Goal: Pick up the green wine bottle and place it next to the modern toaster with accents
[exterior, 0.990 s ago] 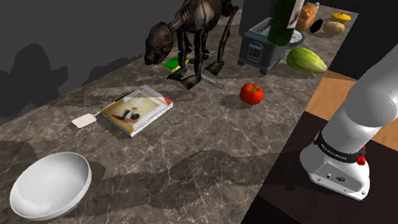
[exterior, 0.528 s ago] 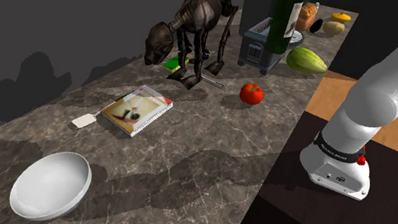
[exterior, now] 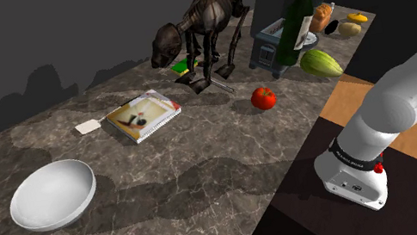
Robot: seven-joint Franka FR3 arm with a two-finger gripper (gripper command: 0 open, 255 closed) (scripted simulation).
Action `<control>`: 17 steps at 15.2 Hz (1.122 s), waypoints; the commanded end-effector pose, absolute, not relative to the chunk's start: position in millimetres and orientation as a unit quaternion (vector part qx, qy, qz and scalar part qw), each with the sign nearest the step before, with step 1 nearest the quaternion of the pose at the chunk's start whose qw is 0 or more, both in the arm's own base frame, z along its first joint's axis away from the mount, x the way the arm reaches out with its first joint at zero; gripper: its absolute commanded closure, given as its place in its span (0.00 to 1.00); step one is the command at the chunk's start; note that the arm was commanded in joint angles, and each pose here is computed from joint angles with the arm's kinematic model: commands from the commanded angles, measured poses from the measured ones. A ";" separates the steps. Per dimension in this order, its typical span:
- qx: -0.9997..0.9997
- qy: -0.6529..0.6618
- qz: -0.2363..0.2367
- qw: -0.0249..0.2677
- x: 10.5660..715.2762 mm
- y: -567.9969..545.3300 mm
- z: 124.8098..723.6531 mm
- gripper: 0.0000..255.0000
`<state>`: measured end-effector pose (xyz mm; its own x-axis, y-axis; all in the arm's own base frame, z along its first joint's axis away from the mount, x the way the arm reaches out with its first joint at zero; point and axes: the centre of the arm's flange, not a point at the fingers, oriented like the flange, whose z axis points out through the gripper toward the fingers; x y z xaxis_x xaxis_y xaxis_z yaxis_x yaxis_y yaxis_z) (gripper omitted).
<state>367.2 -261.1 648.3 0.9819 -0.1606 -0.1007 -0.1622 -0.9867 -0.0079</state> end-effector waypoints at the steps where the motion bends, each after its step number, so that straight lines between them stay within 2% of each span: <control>1: -0.995 0.081 0.050 0.008 367.0 -261.2 637.1 1.00; 17: -0.995 0.081 0.050 0.008 367.0 -261.2 552.6 1.00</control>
